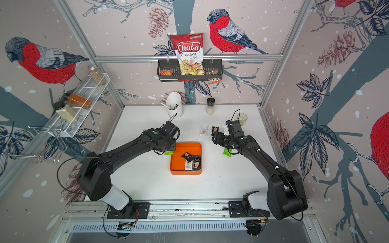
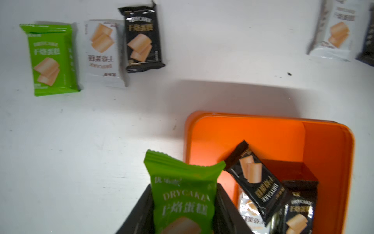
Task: Take the cookies out of the storage box
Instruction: Pick up the cookie from the storage box, then place the cookie at the center of the board.
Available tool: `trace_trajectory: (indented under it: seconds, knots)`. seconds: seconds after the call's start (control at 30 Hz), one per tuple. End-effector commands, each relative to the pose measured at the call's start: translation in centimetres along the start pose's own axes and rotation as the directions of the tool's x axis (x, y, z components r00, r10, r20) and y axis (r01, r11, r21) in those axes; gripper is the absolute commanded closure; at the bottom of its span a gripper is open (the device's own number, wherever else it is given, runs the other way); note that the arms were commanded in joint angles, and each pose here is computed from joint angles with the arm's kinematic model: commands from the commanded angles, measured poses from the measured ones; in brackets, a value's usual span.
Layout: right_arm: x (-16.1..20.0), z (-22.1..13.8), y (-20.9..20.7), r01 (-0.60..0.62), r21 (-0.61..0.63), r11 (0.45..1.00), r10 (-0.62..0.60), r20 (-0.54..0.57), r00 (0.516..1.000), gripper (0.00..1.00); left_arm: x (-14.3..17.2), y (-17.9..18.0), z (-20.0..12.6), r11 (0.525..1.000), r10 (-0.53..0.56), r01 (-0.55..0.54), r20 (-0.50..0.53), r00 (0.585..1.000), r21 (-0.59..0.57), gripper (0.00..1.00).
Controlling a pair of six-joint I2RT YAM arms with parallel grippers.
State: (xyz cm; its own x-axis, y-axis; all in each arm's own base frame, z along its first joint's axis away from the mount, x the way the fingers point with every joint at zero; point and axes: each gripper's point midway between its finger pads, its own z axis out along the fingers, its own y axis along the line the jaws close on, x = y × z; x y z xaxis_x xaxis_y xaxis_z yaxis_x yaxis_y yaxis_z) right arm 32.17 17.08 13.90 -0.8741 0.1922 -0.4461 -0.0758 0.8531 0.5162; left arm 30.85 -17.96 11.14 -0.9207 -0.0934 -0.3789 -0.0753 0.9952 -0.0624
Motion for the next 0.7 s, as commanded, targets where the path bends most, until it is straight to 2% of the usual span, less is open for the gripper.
trace_trajectory:
  seconds: [0.0,0.27,0.37,0.67]
  knots:
    - [-1.2,0.2,0.1,-0.019,0.017,1.0,0.018,0.043,0.999,0.34,0.0,2.4,0.4,0.999,0.027,-0.027,-0.02,0.999,-0.022,0.64]
    - [-2.1,0.9,0.2,-0.037,0.033,0.999,0.036,0.053,0.998,0.34,-0.7,8.0,3.3,0.998,-0.019,0.018,-0.022,1.0,-0.059,0.65]
    - [-2.2,1.5,0.2,-0.047,0.036,0.998,0.046,0.046,0.998,0.34,-0.9,9.0,4.3,0.998,-0.034,0.033,-0.019,0.999,-0.056,0.65]
    - [-3.2,2.6,0.9,-0.057,0.04,0.998,0.055,0.048,0.997,0.34,1.0,11.4,7.8,0.996,-0.036,0.029,-0.083,0.996,-0.084,0.65]
